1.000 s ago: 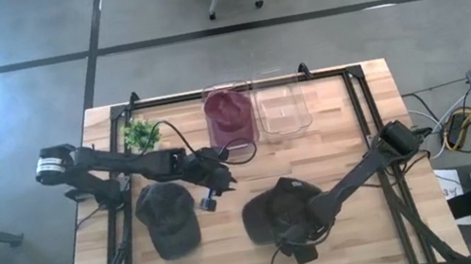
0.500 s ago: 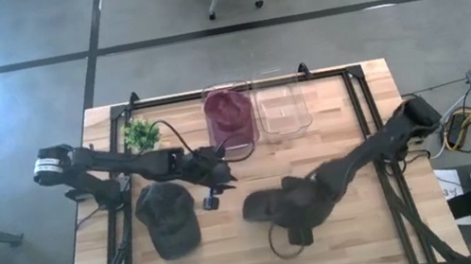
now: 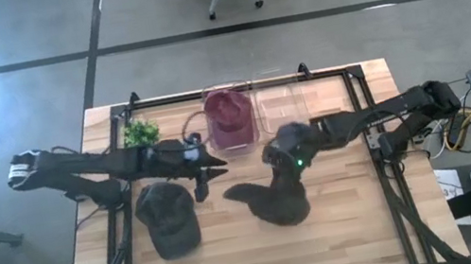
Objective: Pick & Place hat
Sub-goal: Put the right black cap into the right transparent bin
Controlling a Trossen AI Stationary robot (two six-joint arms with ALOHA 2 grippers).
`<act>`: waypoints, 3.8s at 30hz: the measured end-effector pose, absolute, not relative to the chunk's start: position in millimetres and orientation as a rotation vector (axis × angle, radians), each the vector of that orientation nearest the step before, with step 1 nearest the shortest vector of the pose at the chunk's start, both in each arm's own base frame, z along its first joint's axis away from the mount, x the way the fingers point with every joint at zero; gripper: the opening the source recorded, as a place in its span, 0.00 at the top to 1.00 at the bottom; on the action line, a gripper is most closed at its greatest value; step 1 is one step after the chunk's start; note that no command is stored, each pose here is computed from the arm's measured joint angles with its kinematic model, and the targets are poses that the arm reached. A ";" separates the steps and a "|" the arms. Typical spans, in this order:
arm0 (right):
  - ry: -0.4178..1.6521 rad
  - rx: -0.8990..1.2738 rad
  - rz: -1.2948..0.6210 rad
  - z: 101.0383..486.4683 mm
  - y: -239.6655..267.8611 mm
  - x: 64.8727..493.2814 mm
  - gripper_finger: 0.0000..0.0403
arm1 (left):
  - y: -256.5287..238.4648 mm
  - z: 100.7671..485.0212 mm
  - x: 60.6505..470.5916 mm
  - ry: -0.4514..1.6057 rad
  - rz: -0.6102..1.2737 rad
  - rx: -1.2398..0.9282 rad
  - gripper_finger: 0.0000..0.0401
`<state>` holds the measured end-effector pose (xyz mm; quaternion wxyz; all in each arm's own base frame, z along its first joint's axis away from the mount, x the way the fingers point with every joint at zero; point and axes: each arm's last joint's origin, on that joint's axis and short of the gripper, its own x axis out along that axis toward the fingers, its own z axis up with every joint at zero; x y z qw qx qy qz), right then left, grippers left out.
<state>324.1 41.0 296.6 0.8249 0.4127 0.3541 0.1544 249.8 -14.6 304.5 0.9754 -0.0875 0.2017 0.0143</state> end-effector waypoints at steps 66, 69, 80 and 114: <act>0.946 -0.427 0.321 228.2 174.9 396.8 0.95 | -162.7 171.3 319.2 0.838 0.126 -0.159 0.77; 0.971 -0.359 0.338 232.1 174.5 392.7 0.88 | -164.6 155.5 322.5 0.868 0.140 -0.153 0.77; 1.295 -0.191 0.286 244.8 180.9 342.8 0.56 | -167.5 126.2 326.7 0.927 0.185 -0.176 0.76; 1.095 0.383 -0.273 279.8 93.1 275.4 0.74 | -182.5 151.3 294.4 1.050 0.235 -0.196 0.77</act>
